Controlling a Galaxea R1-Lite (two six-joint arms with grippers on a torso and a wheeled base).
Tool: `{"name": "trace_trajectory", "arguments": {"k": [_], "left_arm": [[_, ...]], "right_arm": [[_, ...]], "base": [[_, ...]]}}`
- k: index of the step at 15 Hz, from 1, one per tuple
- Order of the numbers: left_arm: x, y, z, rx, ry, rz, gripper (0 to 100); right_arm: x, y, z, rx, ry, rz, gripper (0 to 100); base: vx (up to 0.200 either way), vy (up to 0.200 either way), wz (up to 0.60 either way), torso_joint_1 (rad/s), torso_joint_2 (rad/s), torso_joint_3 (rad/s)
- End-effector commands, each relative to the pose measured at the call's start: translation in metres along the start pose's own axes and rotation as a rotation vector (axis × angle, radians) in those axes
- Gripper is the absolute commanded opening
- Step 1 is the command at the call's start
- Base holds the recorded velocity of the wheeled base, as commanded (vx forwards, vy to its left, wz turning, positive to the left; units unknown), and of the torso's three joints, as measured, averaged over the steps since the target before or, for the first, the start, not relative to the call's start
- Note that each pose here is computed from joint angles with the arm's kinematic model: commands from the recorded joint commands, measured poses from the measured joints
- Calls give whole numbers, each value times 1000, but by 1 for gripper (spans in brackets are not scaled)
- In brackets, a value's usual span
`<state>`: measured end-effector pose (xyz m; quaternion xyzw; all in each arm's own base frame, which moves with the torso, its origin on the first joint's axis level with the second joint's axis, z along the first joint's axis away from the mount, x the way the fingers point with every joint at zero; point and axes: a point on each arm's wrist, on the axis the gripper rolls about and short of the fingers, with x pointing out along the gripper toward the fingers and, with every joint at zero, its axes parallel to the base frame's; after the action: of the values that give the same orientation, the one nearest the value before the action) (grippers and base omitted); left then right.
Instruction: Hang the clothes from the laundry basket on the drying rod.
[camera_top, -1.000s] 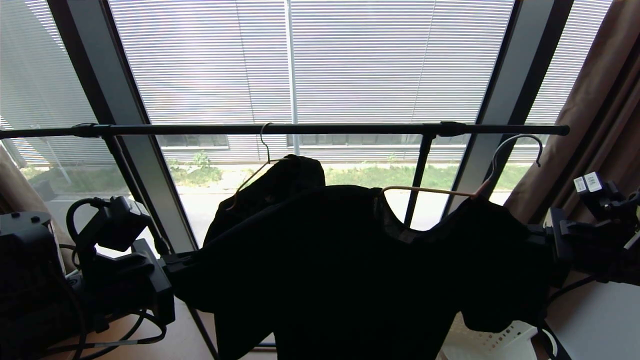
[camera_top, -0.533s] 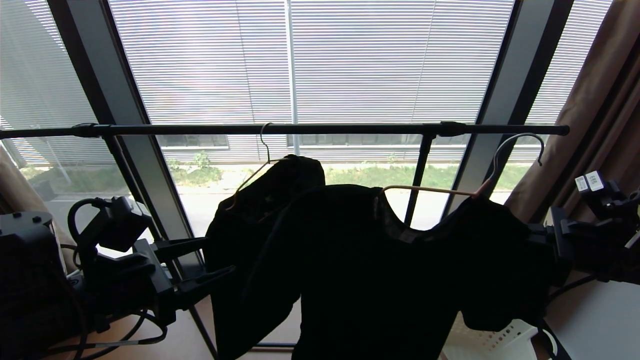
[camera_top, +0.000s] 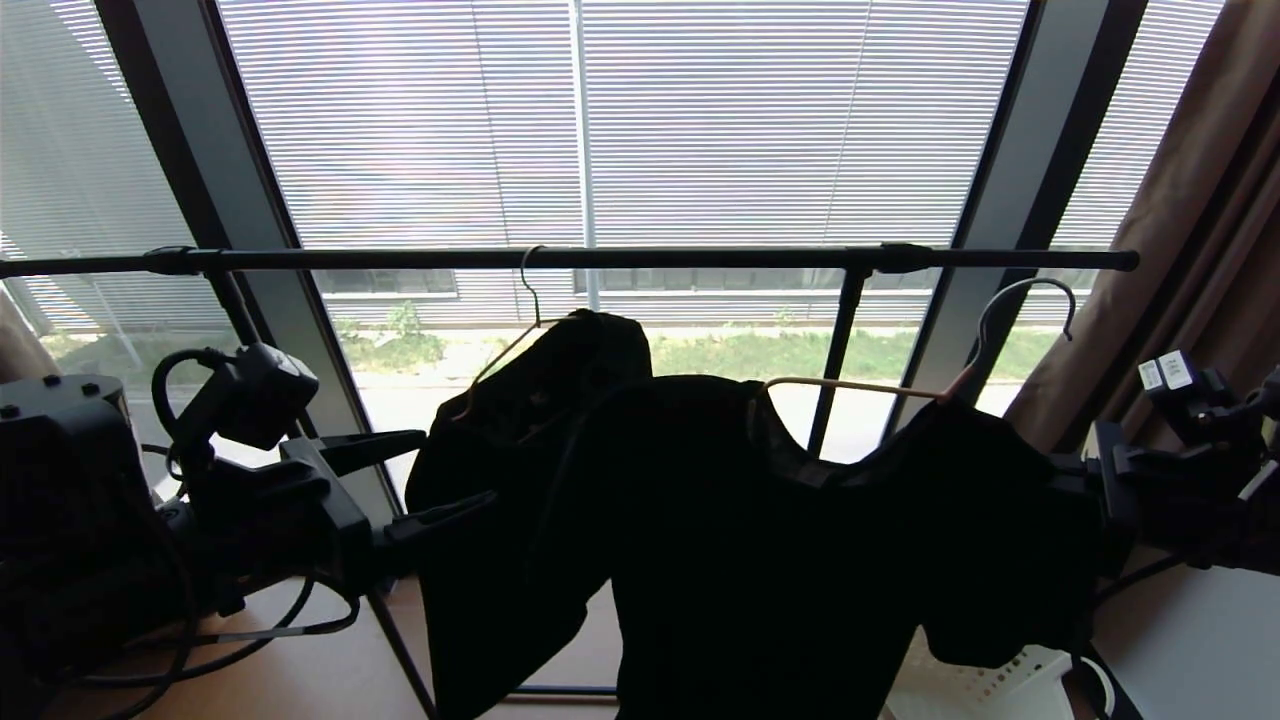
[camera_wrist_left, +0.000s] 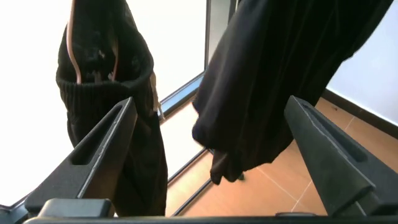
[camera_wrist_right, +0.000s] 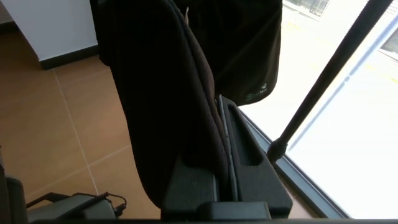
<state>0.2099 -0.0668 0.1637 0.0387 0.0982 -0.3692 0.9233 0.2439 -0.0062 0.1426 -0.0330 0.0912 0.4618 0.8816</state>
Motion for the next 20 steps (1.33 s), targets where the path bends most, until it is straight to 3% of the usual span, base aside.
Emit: {"name": "trace_trajectory", "arguments": {"k": [1, 3, 7, 10, 13, 16, 20], "left_arm": [[11, -5, 19, -35, 6, -31, 100], [15, -7, 37, -52, 43, -54, 100], [22, -17, 73, -26, 29, -117, 100], [27, -27, 77, 36, 17, -165, 100], [31, -36, 79, 87, 48, -205, 100], [29, -44, 95, 117, 156, -285, 100], [31, -45, 93, 188, 210, -396, 100]], "right_arm": [[5, 0, -5, 15, 12, 18, 0], [11, 4, -9, 21, 24, 47, 0], [17, 10, -13, 24, 35, 82, 0], [20, 14, -15, 14, 40, 102, 0], [24, 17, -19, -6, 50, 124, 0], [28, 20, -22, -1, 59, 146, 0], [29, 23, -24, -12, 62, 159, 0]], "base": [[0, 0, 0, 0, 0, 0], [0, 0, 0, 0, 0, 0], [0, 0, 0, 0, 0, 0], [0, 0, 0, 0, 0, 0], [0, 0, 0, 0, 0, 0], [0, 0, 0, 0, 0, 0], [0, 0, 0, 0, 0, 0]]}}
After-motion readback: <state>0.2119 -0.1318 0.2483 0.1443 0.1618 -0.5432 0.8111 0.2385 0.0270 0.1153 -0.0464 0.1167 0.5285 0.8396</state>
